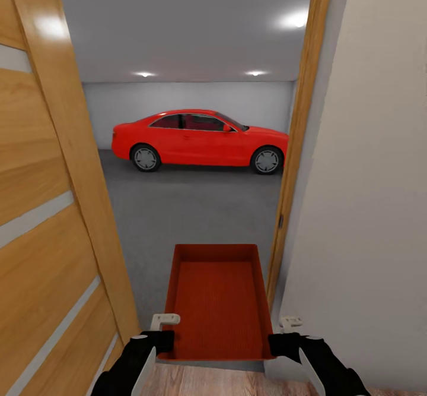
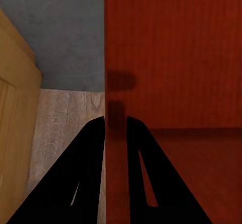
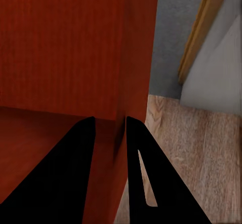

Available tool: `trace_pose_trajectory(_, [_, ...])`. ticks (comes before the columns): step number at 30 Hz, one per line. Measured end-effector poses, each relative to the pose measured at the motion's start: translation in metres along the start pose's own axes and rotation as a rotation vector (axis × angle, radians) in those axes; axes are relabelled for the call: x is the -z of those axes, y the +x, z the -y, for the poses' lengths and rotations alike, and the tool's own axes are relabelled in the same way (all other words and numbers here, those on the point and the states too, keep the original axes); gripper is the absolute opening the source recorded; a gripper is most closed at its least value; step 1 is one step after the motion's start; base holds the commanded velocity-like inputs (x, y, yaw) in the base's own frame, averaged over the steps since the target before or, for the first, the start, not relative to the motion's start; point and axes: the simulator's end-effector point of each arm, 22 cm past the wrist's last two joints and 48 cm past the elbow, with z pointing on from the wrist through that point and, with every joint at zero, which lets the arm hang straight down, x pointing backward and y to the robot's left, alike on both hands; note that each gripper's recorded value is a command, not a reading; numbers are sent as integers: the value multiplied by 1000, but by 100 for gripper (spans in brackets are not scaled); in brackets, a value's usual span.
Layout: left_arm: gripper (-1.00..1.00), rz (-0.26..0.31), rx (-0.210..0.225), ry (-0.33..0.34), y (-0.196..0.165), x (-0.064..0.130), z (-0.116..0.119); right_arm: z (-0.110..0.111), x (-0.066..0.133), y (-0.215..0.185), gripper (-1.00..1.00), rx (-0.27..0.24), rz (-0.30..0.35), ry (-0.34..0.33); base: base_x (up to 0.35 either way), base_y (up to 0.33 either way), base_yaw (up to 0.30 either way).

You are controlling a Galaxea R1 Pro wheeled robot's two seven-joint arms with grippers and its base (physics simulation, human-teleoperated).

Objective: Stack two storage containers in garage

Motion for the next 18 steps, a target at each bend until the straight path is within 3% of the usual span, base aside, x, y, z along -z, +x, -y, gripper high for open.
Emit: trace_pose_trajectory(18, [-100,0,0,-1,0,0,-1,-1,0,0,-100,0,0,0,0,0,-5])
